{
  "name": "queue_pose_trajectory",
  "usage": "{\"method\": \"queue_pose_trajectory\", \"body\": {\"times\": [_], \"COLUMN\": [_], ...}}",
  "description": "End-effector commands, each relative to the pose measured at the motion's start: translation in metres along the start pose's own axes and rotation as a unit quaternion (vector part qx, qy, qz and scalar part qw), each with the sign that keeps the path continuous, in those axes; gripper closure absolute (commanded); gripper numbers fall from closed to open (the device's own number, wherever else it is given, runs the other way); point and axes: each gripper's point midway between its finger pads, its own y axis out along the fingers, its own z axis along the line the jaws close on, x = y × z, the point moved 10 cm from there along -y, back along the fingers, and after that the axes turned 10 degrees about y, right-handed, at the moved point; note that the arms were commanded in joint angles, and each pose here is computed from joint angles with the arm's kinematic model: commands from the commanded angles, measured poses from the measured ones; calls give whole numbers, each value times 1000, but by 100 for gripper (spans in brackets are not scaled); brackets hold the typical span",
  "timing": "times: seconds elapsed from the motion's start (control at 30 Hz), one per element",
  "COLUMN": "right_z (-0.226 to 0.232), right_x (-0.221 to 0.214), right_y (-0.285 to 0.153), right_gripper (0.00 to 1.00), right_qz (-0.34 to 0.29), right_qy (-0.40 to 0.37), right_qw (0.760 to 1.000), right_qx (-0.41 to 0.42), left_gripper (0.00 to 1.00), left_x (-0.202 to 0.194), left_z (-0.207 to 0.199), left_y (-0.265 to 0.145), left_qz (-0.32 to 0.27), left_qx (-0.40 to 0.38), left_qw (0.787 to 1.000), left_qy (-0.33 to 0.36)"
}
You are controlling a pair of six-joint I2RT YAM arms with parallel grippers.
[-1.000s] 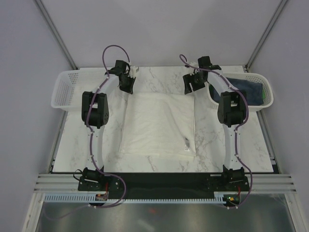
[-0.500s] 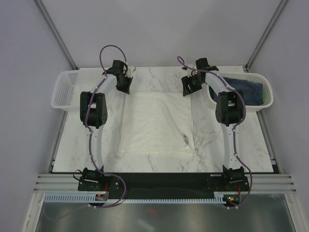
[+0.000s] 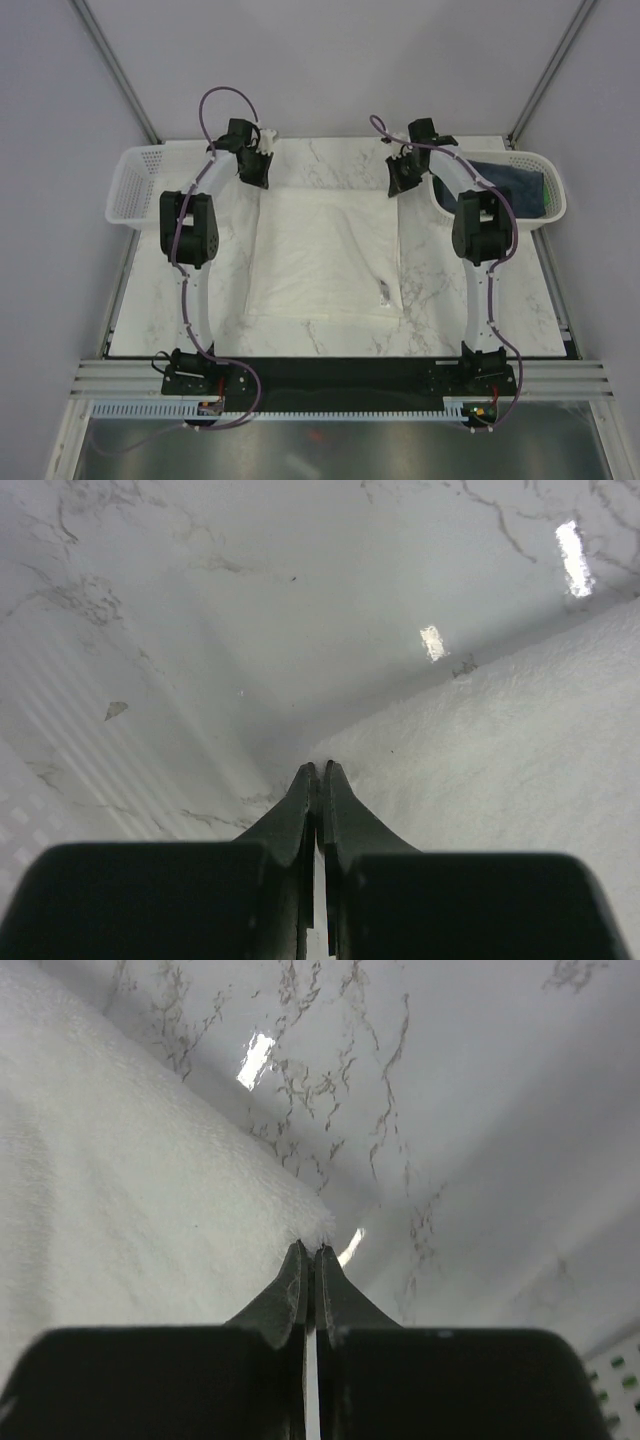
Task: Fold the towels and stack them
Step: Fold the towel
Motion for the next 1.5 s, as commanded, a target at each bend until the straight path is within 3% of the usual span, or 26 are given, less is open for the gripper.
{"method": "queue_pose_trajectory", "body": {"times": [0.0, 0.13, 0.33, 0.47, 0.6, 0.67, 0.73, 0.8, 0.97, 1.2, 1.33, 1.47], "right_z": [33, 67, 103, 122, 136, 152, 154, 154, 164, 175, 183, 192], "right_x": [37, 45, 23, 3, -12, -18, -19, -8, -20, -77, -116, -153], "right_y": [-100, -200, -291, -324, -345, -371, -375, -370, -383, -371, -376, -382], "right_gripper": [100, 100, 100, 100, 100, 100, 100, 100, 100, 100, 100, 100], "right_qz": [-132, -290, -403, -440, -513, -522, -570, -530, -535, -494, -491, -477], "right_qy": [-24, -37, -20, -17, -8, -20, -33, -33, -47, -27, -16, -7], "right_qw": [988, 950, 906, 892, 856, 852, 820, 847, 843, 867, 866, 872], "right_qx": [-74, -113, -125, -102, -68, -39, -26, -24, 1, 64, 90, 112], "left_gripper": [98, 98, 98, 98, 98, 98, 98, 98, 98, 98, 98, 98], "left_x": [51, 76, 85, 75, 66, 70, 72, 76, 70, 40, 9, -27], "left_z": [-6, -18, -42, -58, -69, -79, -81, -81, -97, -123, -134, -155], "left_y": [-94, -172, -274, -295, -306, -332, -338, -338, -350, -357, -370, -408], "left_qz": [-116, -198, -294, -313, -321, -336, -358, -358, -369, -361, -362, -399], "left_qx": [13, 36, 59, 32, 24, 22, 33, 23, -17, -28, -6, 0], "left_qw": [993, 980, 954, 949, 946, 940, 931, 931, 926, 930, 931, 915], "left_qy": [-6, 0, 18, 28, 33, 52, 61, 64, 74, 67, 54, 63]}}
